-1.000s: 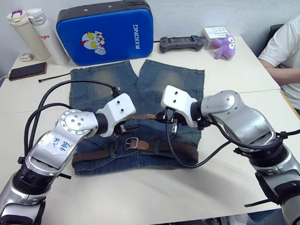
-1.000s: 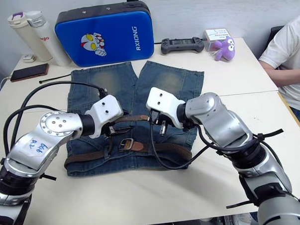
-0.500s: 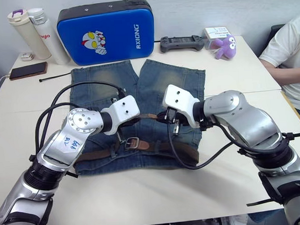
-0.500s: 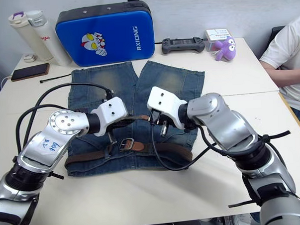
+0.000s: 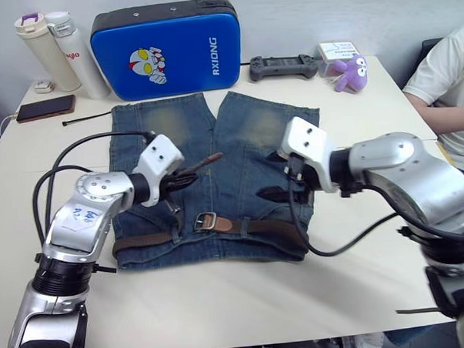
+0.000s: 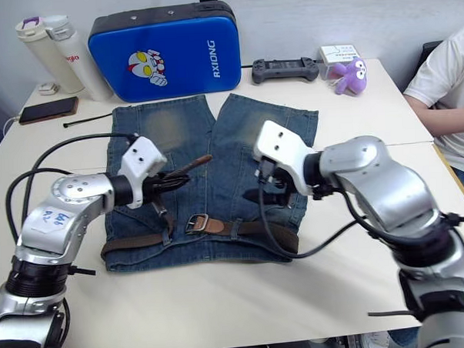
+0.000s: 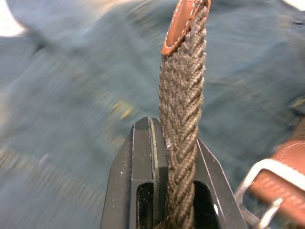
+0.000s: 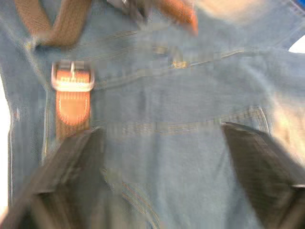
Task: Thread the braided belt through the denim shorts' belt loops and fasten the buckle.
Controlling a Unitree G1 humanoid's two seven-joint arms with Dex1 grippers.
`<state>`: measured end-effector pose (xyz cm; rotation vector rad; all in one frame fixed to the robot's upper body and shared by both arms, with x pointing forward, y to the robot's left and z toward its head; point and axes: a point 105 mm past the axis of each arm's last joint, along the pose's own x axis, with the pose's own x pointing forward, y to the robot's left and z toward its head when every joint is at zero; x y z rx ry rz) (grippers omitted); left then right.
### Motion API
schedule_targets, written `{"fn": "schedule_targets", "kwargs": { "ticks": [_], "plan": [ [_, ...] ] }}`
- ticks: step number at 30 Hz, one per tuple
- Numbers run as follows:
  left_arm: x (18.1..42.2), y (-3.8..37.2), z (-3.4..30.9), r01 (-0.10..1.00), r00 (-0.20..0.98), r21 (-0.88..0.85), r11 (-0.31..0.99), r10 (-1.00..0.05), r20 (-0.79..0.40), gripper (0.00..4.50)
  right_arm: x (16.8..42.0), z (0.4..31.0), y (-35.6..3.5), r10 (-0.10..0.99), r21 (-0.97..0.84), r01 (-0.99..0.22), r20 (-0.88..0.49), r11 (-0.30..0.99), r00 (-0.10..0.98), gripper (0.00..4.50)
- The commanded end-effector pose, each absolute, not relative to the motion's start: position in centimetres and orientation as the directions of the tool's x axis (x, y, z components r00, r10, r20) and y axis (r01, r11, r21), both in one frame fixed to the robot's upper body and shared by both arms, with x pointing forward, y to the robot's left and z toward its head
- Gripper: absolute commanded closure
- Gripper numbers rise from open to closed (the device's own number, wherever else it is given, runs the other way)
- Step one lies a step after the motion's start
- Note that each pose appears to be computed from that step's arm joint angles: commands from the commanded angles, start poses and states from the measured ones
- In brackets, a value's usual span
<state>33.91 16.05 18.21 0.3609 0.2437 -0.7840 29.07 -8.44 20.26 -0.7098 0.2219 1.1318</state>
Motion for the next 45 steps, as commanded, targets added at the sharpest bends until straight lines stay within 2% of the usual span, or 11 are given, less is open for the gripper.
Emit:
{"fn": "schedule_targets", "kwargs": {
  "ticks": [1, 6, 10, 19, 22, 23, 30, 33, 37, 45],
  "plan": [
    [33.5, 17.0, 19.1, 0.720, 0.691, 0.219, 0.658, -0.653, -0.311, 4.50, 27.0, 18.7, -6.6, 0.772, -0.496, -0.867, -0.533, 0.046, 0.346, 0.05],
    [33.2, 16.9, 18.2, 0.740, 0.668, 0.225, 0.634, -0.655, -0.353, 4.50, 26.7, 16.0, -4.5, 0.799, -0.460, -0.886, -0.512, 0.055, 0.315, 0.05],
    [33.1, 16.3, 17.8, 0.762, 0.643, 0.224, 0.607, -0.669, -0.374, 4.50, 27.4, 14.6, -3.9, 0.785, -0.481, -0.874, -0.515, 0.067, 0.344, 0.05],
    [33.1, 16.3, 17.5, 0.774, 0.629, 0.240, 0.586, -0.667, -0.400, 4.50, 28.2, 13.7, -3.3, 0.759, -0.525, -0.848, -0.520, 0.077, 0.391, 0.05],
    [32.9, 16.5, 17.2, 0.776, 0.626, 0.242, 0.582, -0.663, -0.411, 4.50, 28.6, 13.6, -3.4, 0.750, -0.536, -0.840, -0.518, 0.089, 0.410, 0.79],
    [32.9, 16.6, 17.2, 0.776, 0.626, 0.242, 0.583, -0.662, -0.412, 4.50, 28.7, 13.5, -3.4, 0.748, -0.541, -0.836, -0.517, 0.091, 0.416, 1.18],
    [32.7, 17.0, 16.9, 0.774, 0.627, 0.235, 0.588, -0.659, -0.416, 4.50, 29.0, 14.1, -3.5, 0.755, -0.567, -0.816, -0.486, 0.112, 0.441, 4.44],
    [32.7, 17.0, 16.9, 0.770, 0.632, 0.230, 0.596, -0.657, -0.411, 4.50, 29.4, 14.6, -3.9, 0.757, -0.538, -0.822, -0.455, 0.187, 0.470, 4.48],
    [32.6, 17.4, 16.7, 0.737, 0.656, 0.179, 0.652, -0.627, -0.420, 4.50, 30.8, 15.2, -5.2, 0.722, -0.460, -0.803, -0.396, 0.379, 0.567, 4.48],
    [31.8, 16.8, 14.8, 0.630, 0.661, -0.031, 0.776, -0.557, -0.503, 4.50, 31.6, 14.9, -5.5, 0.638, -0.176, -0.713, -0.341, 0.679, 0.691, 4.48]
  ]
}}
